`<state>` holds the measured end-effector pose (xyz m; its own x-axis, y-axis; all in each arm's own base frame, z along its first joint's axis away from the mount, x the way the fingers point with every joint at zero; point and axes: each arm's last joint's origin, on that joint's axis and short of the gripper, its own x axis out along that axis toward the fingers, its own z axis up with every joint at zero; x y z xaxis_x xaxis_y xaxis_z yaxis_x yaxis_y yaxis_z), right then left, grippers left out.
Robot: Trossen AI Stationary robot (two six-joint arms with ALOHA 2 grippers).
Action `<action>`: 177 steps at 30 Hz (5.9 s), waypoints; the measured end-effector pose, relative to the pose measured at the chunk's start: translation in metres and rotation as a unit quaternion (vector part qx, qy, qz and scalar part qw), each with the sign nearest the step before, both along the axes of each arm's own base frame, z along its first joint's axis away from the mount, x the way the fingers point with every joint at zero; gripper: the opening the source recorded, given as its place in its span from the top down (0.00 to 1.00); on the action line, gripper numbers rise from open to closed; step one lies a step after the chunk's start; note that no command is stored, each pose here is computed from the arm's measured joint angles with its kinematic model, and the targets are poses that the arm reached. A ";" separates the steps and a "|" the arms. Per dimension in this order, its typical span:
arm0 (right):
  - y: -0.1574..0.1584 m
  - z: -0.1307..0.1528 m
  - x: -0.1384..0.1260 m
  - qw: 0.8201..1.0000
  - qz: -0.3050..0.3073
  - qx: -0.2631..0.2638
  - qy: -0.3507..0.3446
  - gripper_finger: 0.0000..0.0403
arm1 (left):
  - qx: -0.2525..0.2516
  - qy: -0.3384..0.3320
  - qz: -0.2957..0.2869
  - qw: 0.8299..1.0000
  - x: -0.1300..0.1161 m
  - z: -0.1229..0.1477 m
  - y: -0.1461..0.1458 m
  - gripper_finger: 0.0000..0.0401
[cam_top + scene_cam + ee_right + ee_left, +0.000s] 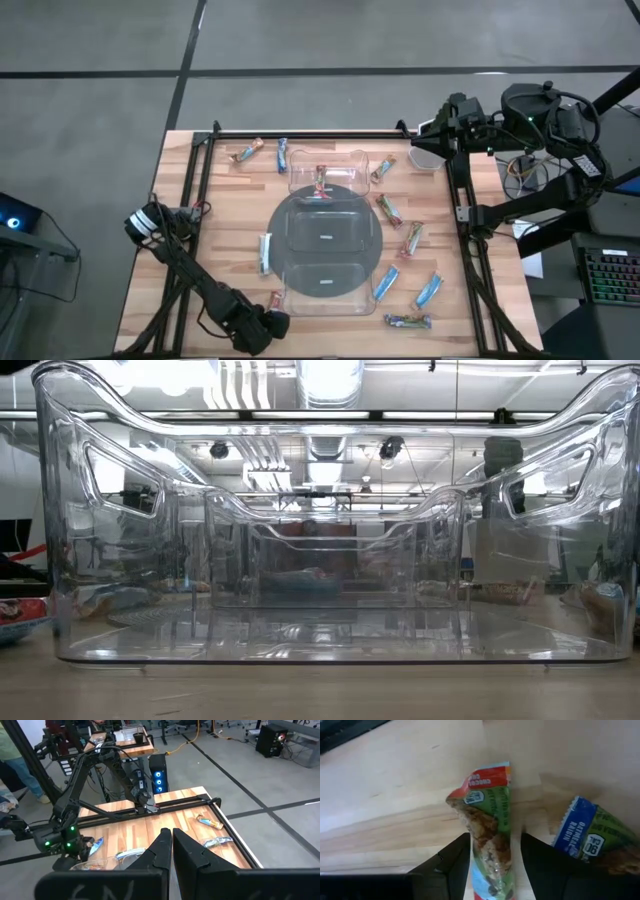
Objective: Pick and place Granola Bars by type
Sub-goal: Put the red granola bar into the top transparent bin
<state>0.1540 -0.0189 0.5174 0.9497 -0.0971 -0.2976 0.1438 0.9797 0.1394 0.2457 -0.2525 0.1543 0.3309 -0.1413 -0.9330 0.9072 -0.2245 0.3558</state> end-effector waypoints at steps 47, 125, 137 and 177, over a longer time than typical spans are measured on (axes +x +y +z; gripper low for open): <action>0.000 0.000 0.000 1.000 0.006 -0.015 0.001 0.98 | 0.010 0.053 0.339 0.939 -0.030 0.183 0.008 0.93; 0.000 -0.002 0.001 1.000 0.002 -0.006 0.006 0.98 | -0.272 0.012 0.773 0.573 0.112 0.206 0.448 0.97; 0.000 -0.002 0.001 1.000 0.002 -0.006 0.007 0.98 | -0.246 0.065 0.765 0.592 0.135 0.156 0.425 0.97; 0.000 -0.002 0.001 1.000 0.007 -0.021 0.007 0.98 | -0.424 -0.061 0.701 0.570 0.031 0.317 0.360 1.00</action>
<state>0.1554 -0.0191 0.5154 0.9469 -0.0967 -0.3067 0.1320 0.9866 0.0963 0.2765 0.1073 0.4713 0.7288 -0.0412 -0.6835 -0.0599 0.9905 -0.1236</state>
